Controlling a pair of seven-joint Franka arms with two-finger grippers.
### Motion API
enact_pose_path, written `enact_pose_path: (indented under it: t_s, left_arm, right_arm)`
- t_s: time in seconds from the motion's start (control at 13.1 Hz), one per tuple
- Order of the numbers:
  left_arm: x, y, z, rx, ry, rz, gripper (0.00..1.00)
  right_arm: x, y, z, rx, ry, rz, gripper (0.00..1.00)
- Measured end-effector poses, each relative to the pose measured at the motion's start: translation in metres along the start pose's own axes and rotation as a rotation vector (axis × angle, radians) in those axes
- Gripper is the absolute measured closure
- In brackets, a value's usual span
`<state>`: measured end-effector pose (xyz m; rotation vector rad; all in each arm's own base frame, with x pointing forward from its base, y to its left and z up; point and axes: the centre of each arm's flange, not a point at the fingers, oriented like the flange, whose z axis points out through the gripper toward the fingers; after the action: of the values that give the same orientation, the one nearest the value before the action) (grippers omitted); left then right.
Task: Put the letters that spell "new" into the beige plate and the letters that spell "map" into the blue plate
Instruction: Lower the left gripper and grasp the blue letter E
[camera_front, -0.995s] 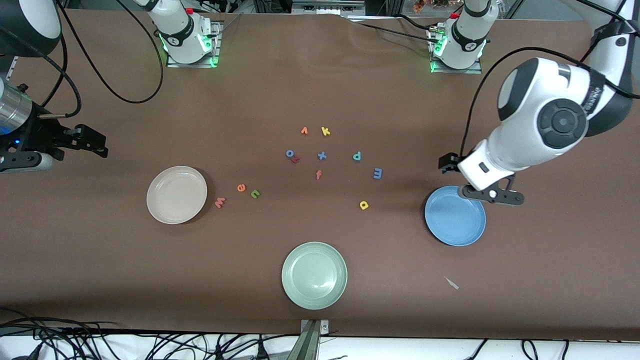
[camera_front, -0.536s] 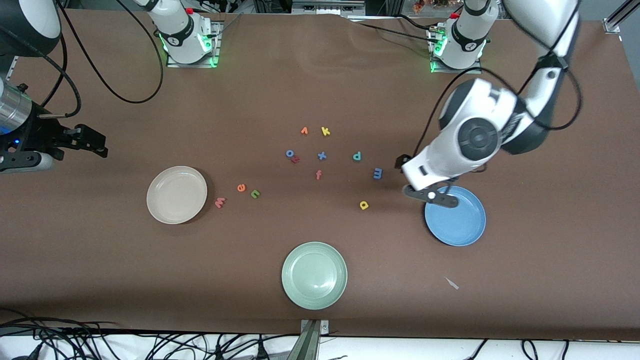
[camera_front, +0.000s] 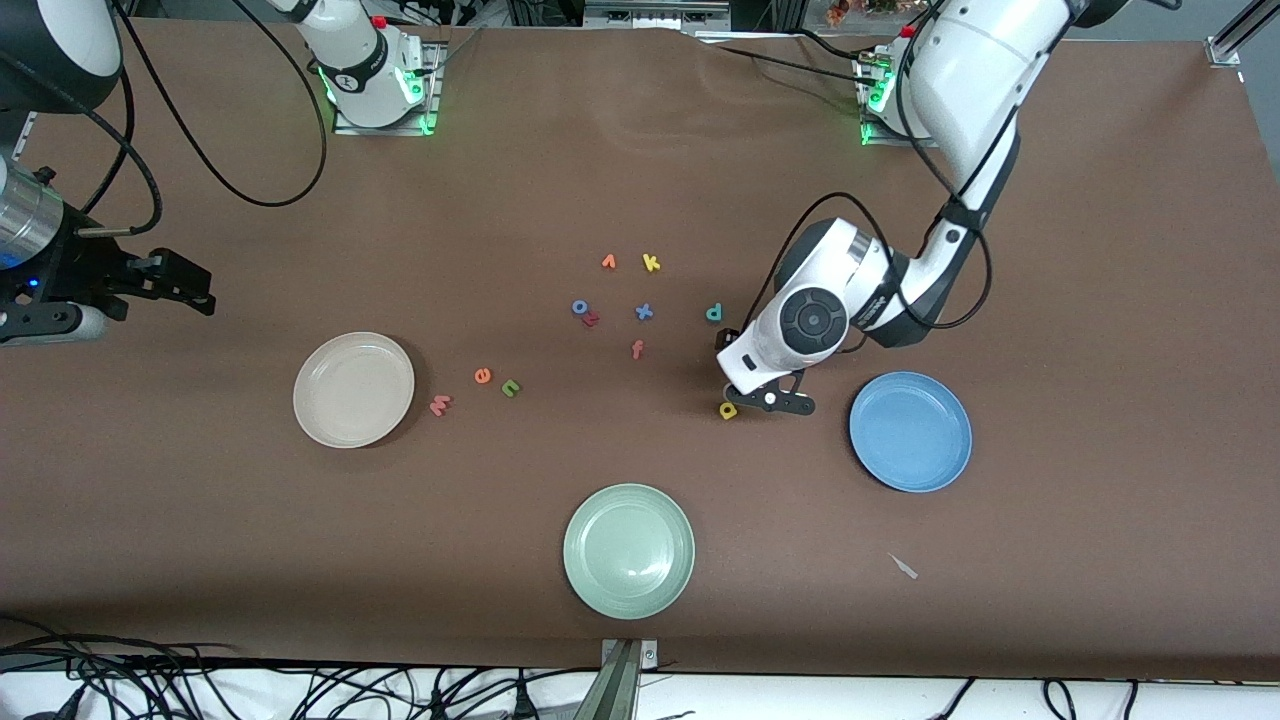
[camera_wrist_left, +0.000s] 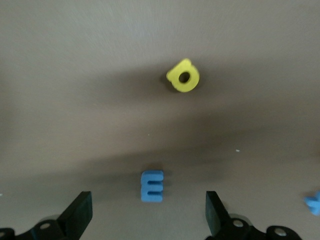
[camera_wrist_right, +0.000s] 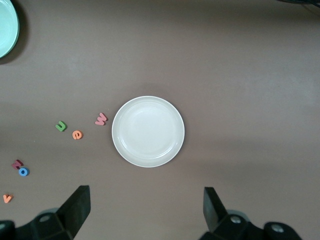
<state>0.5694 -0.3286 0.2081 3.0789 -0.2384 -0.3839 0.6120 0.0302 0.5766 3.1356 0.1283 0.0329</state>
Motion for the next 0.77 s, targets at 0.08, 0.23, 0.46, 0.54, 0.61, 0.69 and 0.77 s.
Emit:
enact_pose_path:
  t_s: [0.08,0.23,0.46,0.54,0.61,0.69,0.77]
  left_arm:
    - [-0.004,-0.001,0.014,-0.001,-0.001,0.001,0.0]
    - [-0.012,-0.001,0.032,0.009,0.002,0.013,0.03]
    - [-0.021,0.004,0.042,0.045,0.0,0.045,0.27]
    - [-0.022,0.007,0.043,0.046,0.002,0.048,0.37]
    - [-0.024,0.01,0.044,0.044,0.008,0.052,0.48]
    - [-0.025,0.012,0.046,0.042,0.014,0.055,0.6]
    - [-0.025,0.012,0.045,0.043,0.018,0.056,0.68]
  right_arm:
    - [0.0,0.0,0.0,0.0,0.0,0.0,0.0]
    - [0.0,-0.001,0.0,0.005,0.0,0.0,0.0]
    - [0.0,-0.001,0.0,0.01,0.001,0.0,0.0]
    - [0.0,-0.001,0.0,0.01,0.001,0.0,0.0]
    - [0.0,-0.001,0.0,0.01,0.001,0.001,0.0]
    - [0.0,-0.001,0.0,0.01,0.001,0.001,0.0]
    - [0.0,-0.001,0.0,0.01,0.001,0.002,0.0]
